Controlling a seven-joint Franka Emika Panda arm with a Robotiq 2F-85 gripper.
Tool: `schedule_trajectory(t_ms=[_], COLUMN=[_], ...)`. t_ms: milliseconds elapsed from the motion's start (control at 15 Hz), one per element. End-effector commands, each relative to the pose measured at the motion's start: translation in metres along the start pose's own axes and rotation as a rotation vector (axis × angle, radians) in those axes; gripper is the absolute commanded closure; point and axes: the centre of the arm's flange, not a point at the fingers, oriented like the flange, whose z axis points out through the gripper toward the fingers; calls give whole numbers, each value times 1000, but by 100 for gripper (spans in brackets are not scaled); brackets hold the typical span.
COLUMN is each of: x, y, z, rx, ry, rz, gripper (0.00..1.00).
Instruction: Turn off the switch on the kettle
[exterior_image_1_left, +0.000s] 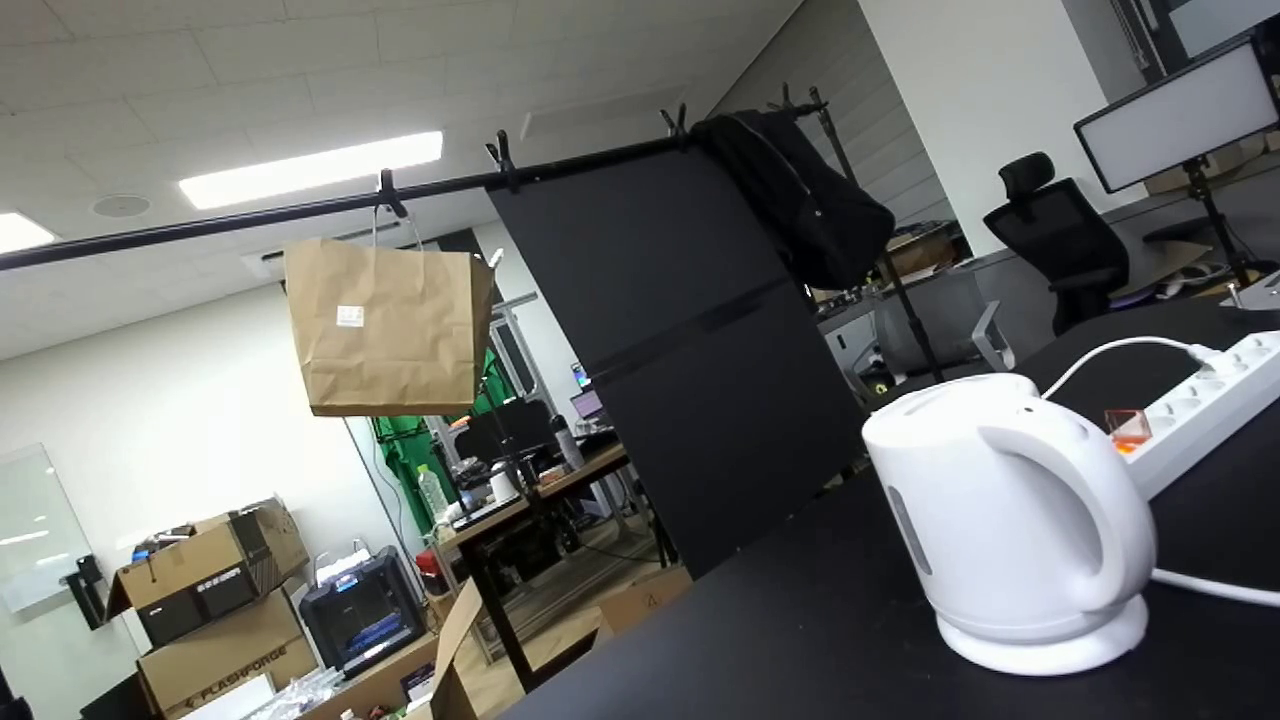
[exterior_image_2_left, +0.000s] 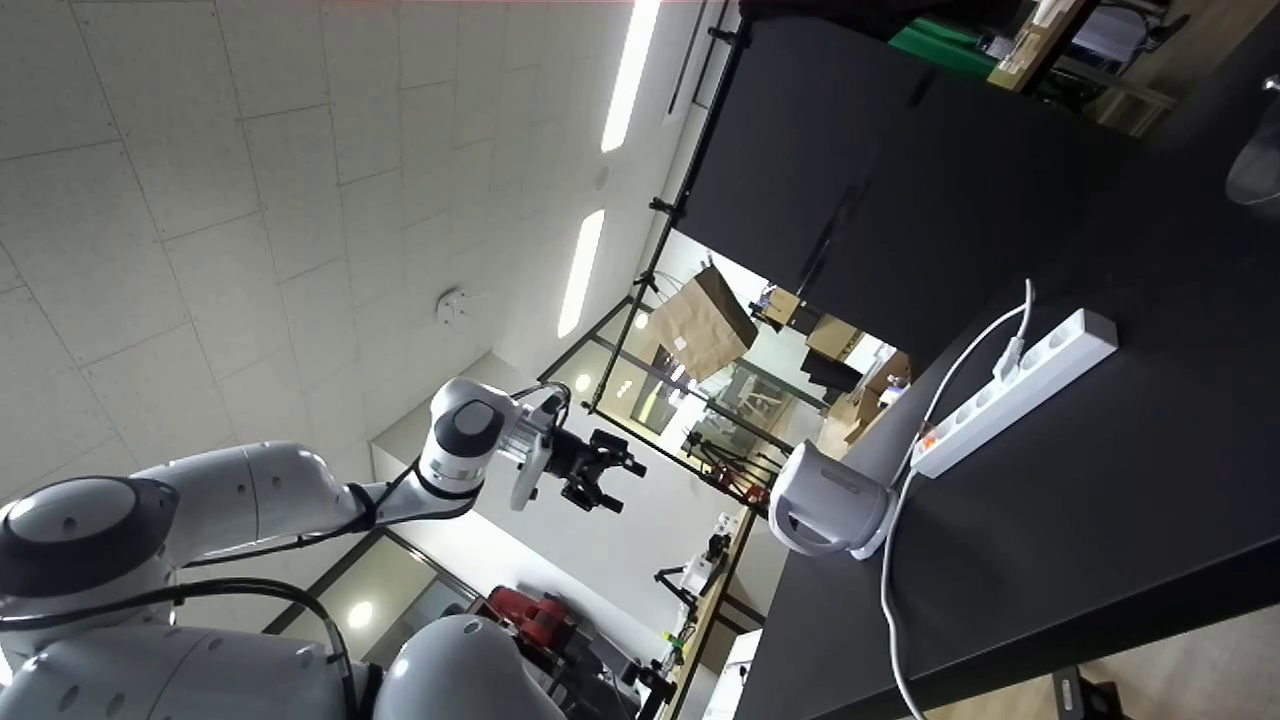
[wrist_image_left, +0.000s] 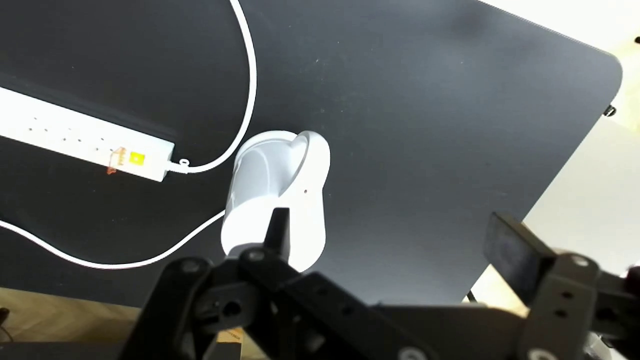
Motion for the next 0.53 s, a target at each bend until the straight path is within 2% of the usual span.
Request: schedule_trajectory(t_ms=[0,333,467], x=[0,0,2], y=[0,0,-4], z=[0,-1,10], rx=[0,-1,-49], ry=[1,4,76], rz=[0,0,49], gripper=[0,0,0])
